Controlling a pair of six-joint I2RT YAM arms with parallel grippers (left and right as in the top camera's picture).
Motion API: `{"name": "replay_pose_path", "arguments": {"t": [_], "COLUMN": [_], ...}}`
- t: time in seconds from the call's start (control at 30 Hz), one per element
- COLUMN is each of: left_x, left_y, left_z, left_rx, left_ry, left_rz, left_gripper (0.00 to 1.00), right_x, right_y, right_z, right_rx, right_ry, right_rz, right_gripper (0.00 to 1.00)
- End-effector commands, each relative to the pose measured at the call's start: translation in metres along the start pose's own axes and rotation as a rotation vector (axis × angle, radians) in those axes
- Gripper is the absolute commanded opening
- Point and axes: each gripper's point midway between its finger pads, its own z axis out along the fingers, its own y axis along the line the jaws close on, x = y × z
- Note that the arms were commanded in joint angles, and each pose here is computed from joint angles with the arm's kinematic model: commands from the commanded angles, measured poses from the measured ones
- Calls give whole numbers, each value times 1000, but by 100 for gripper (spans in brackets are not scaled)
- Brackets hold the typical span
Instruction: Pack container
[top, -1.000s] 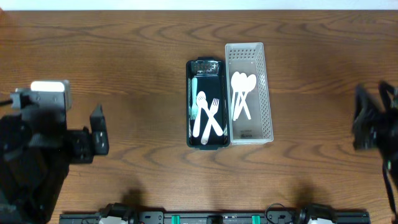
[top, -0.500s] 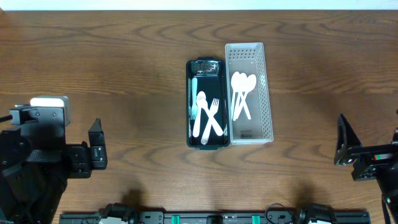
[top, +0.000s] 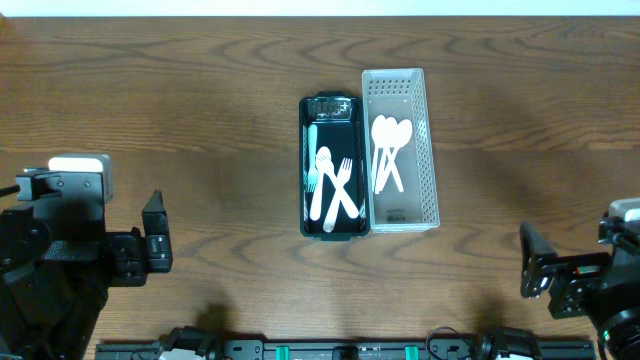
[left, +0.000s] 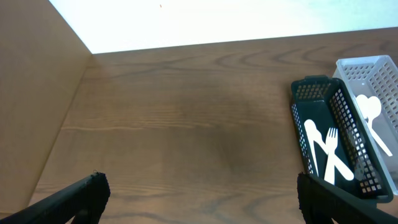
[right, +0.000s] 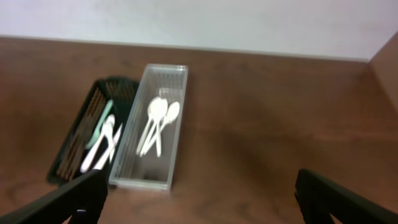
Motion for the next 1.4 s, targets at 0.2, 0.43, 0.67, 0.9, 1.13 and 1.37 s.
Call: {"name": "replay_pose_path", "arguments": {"t": [0.2,0.43,0.67,0.9,1.13,1.37], "left_x": [0,0,0,0,0,0], "left_y": [3,3,3,3,3,3], "left_z": [1,1,1,1,1,1], "left_rx": [-16,-16,-16,-16,-16,-16], "left_ry": [5,5,5,5,5,5], "left_rz": [9,9,9,9,9,9], "left_gripper": [98,98,98,98,98,98], "right_x": [22,21,80,141,188,219], "right_y": [-4,-14,-7,-11,-11,-5], "right_z": [-1,19,79,130,163,183], "right_rx": [25,66,-15,-35,-48,-81], "right_ry": [88,-6,-33,-11,4,6], "right_rz": [-9,-31,-35,-30,-32,-50], "right_gripper": [99,99,99,99,99,99]}}
